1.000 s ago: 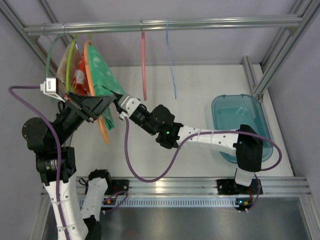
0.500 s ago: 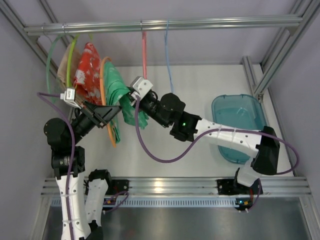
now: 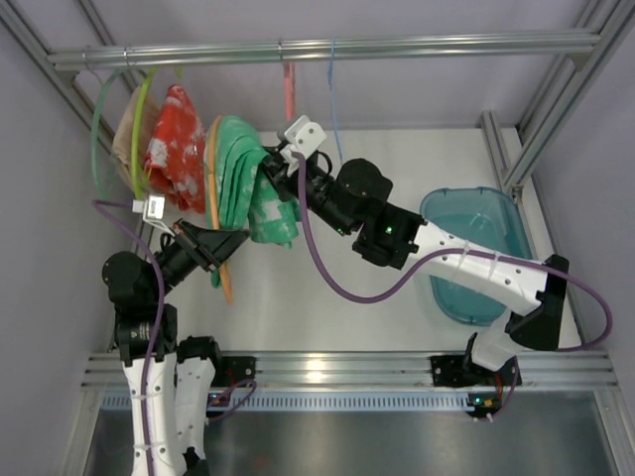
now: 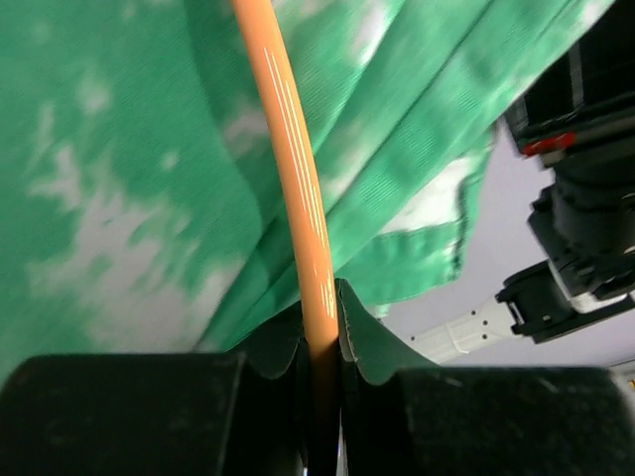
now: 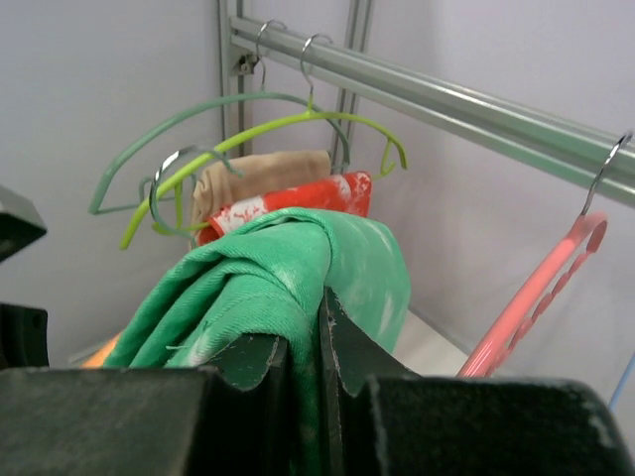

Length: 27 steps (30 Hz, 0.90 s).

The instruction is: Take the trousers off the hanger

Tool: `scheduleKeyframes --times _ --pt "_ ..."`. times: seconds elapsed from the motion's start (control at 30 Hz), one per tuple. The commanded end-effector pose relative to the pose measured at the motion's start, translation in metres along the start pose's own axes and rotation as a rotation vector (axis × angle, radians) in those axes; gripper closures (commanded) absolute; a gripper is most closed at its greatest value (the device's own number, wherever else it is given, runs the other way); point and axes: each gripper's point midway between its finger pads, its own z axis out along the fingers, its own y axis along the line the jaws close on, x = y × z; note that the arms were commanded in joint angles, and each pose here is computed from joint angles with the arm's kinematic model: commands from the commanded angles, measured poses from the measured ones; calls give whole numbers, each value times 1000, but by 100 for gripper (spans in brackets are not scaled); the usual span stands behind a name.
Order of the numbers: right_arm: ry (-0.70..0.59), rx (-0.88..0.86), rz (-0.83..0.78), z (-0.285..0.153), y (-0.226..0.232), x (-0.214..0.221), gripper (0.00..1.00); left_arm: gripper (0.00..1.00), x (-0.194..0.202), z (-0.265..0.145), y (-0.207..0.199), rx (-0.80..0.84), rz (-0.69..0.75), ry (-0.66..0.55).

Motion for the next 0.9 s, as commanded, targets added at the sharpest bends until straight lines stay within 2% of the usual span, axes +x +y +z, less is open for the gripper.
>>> scheduleKeyframes --times 0.0,0.23,0.6,0.87 --pt "-436 106 130 -37 -53 -171 100 100 8 -1 21 -47 28 3" --pt "-507 153 151 -53 -72 -211 100 100 22 -6 44 -111 19 9" --pt "-546 171 185 -85 -88 -241 100 100 33 -8 71 -190 16 20" --pt "-555 138 222 -110 -92 -255 100 100 43 -14 108 -319 2 23"
